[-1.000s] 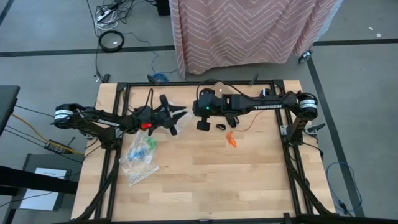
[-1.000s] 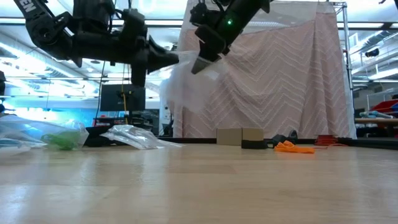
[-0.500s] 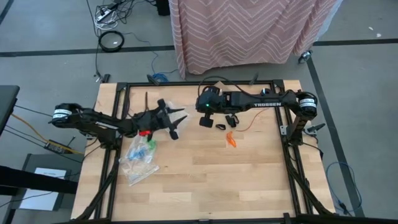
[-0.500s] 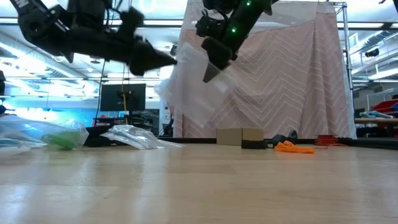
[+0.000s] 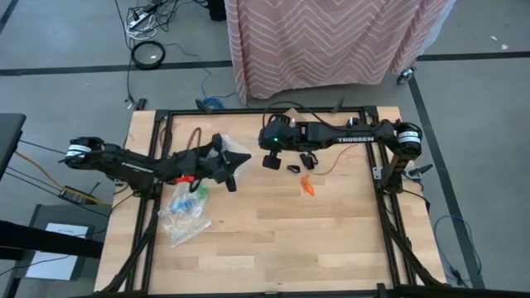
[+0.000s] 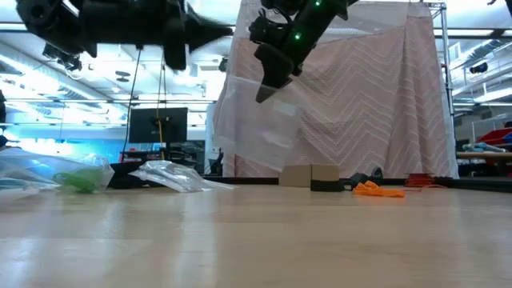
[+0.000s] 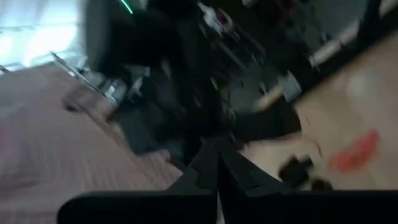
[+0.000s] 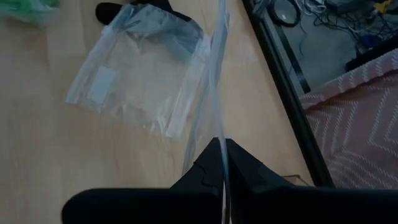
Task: Sort rubber bands
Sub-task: Open the transparent zip bag
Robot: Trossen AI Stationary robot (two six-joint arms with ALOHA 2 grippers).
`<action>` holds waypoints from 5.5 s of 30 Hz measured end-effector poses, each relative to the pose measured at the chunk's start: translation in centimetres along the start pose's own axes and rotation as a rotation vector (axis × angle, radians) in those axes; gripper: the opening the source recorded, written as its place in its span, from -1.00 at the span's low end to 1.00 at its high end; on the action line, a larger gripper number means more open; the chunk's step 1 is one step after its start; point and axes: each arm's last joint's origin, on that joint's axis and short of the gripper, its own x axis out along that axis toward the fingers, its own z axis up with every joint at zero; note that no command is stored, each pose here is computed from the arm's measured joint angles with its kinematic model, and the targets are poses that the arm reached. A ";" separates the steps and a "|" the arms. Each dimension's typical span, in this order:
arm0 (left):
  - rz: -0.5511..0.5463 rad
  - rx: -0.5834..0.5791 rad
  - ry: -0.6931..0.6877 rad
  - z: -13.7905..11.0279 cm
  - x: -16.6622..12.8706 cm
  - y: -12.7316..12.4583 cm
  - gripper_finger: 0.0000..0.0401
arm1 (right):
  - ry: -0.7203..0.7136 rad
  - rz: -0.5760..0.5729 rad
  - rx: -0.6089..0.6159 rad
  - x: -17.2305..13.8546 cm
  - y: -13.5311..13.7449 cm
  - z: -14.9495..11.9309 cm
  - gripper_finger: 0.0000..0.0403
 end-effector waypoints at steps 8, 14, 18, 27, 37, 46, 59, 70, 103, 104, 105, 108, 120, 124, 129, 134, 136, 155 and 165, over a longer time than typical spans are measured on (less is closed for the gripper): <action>0.028 0.104 0.108 -0.2 1.5 0.1 -0.99 | -0.021 0.018 -0.008 -0.2 0.7 0.2 -1.00; -0.116 0.107 0.185 -0.4 2.8 -0.1 -0.99 | -0.024 0.019 -0.017 -0.3 0.8 0.3 -1.00; -0.063 0.148 0.216 0.0 3.2 0.5 -1.00 | -0.025 0.020 -0.028 -0.3 0.8 0.3 -1.00; -0.117 0.247 0.260 -0.6 3.4 0.4 -1.00 | -0.027 0.042 -0.062 -0.2 0.9 0.3 -1.00; -0.070 0.297 0.299 -0.8 3.5 0.8 -1.00 | -0.034 0.066 -0.072 -0.2 0.9 0.3 -1.00; -0.150 0.334 0.367 0.0 4.9 1.6 -1.00 | -0.033 0.069 -0.089 0.0 1.0 0.3 -1.00; -0.277 0.322 0.532 -1.4 6.1 -0.2 -1.00 | -0.003 0.073 -0.107 0.0 1.0 0.0 -1.00; -0.263 0.154 0.595 -1.7 5.8 -0.5 -1.00 | 0.001 0.073 -0.097 0.0 1.0 -0.1 -1.00; -0.146 0.140 0.532 0.1 6.3 -1.7 -1.00 | -0.029 0.086 -0.082 0.9 2.5 -1.3 -1.00; -0.150 0.142 0.541 0.0 6.3 -1.8 -1.00 | -0.029 0.086 -0.082 0.9 2.5 -1.3 -1.00; -0.153 0.140 0.546 0.0 6.2 -1.8 -1.00 | -0.029 0.086 -0.081 0.9 2.5 -1.3 -1.00; -0.159 0.134 0.555 -0.2 6.3 -2.1 -1.00 | -0.039 0.085 -0.078 0.9 2.5 -1.2 -1.00; -0.160 0.101 0.594 -1.0 6.6 -2.8 -1.00 | -0.049 0.097 -0.084 0.8 2.9 -1.1 -1.00; -0.144 0.054 0.598 -1.0 6.6 -2.8 -1.00 | -0.050 0.096 -0.089 0.6 3.3 -1.1 -1.00; -0.127 -0.009 0.632 -1.3 6.4 -3.0 -1.00 | -0.055 0.087 -0.105 0.3 4.0 -1.0 -1.00; -0.097 -0.019 0.649 -1.4 6.3 -3.0 -1.00 | -0.060 0.086 -0.098 0.2 4.2 -0.9 -1.00; -0.085 -0.011 0.662 -1.5 6.2 -3.0 -1.00 | -0.061 0.086 -0.092 0.1 4.3 -0.9 -1.00; -0.224 -0.210 0.715 -1.9 5.3 -4.2 -1.00 | -0.063 0.052 -0.093 -0.3 5.1 -0.9 -1.00; -0.370 -0.383 0.772 -1.8 4.3 -5.5 -1.00 | -0.059 0.010 -0.089 -0.3 5.0 -0.9 -1.00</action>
